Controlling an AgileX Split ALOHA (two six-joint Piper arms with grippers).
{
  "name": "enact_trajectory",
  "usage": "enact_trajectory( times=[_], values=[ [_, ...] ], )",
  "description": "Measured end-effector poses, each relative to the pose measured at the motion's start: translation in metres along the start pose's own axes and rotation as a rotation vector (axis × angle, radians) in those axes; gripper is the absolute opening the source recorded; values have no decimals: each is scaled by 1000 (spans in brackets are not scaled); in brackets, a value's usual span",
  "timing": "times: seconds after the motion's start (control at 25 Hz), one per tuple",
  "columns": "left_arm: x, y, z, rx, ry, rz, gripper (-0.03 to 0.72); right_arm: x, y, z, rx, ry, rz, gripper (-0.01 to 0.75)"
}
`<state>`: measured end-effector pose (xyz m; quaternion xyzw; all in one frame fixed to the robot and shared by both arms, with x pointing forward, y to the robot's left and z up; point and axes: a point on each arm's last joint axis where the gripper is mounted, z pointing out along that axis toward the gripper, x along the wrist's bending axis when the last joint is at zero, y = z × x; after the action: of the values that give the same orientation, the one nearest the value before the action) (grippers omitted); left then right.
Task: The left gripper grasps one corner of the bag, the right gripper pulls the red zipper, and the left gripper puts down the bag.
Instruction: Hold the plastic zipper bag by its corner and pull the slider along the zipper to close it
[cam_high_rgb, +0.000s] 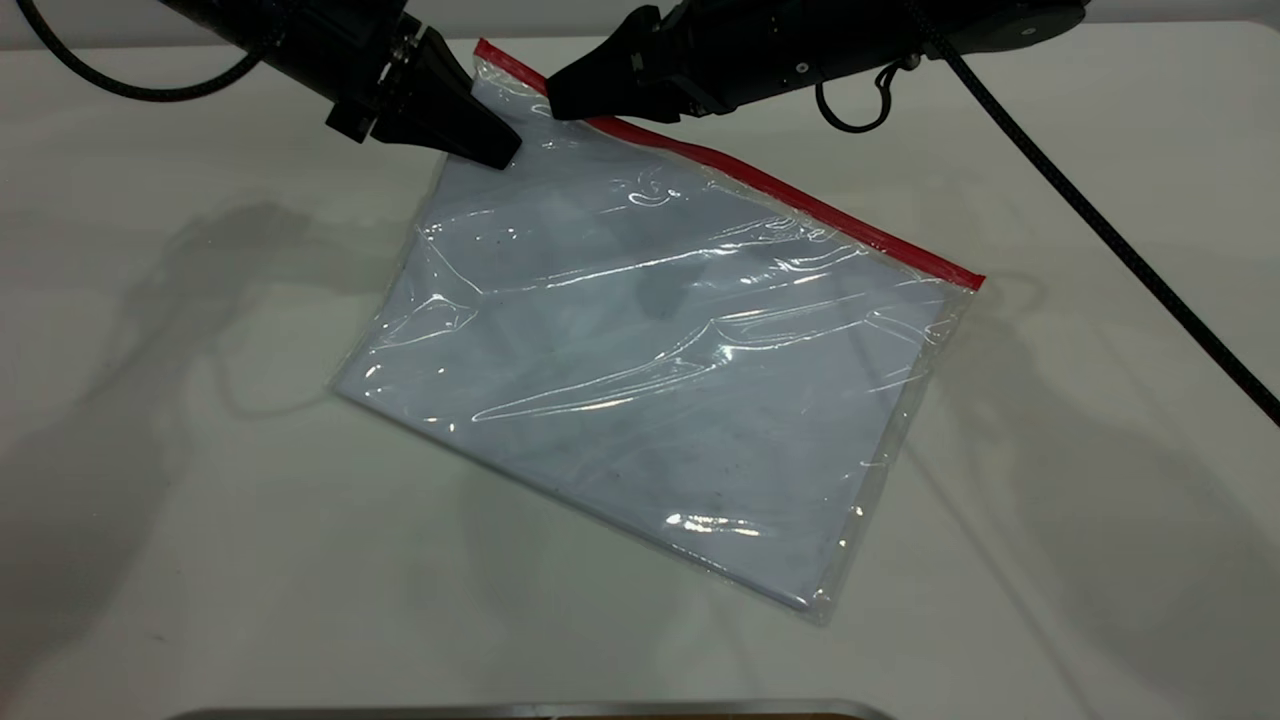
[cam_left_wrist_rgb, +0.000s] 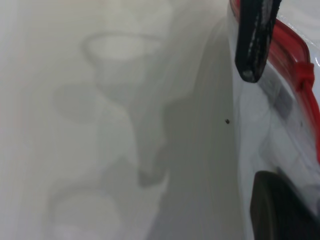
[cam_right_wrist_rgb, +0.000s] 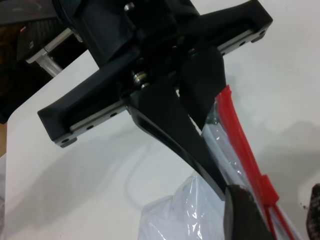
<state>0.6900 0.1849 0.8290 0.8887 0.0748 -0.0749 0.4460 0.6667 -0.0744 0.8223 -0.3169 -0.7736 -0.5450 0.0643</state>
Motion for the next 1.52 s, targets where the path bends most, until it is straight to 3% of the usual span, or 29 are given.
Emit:
enact_trajectory(
  times=[0.64, 0.8, 1.04, 1.24, 1.52],
  values=[
    [1, 0, 0, -2, 6, -3, 51, 8, 6, 12, 9, -15, -36, 295],
    [1, 0, -1, -2, 6, -2, 51, 7, 5, 12, 12, -21, -35, 226],
    [0, 0, -1, -3, 4, -4, 51, 7, 5, 12, 10, -22, -40, 34],
    [0, -1, -3, -13, -4, -14, 51, 7, 5, 12, 10, -17, -43, 33],
    [3, -2, -24, -163, -5, -57, 51, 1, 12, 3, -36, 5, -28, 33]
  ],
)
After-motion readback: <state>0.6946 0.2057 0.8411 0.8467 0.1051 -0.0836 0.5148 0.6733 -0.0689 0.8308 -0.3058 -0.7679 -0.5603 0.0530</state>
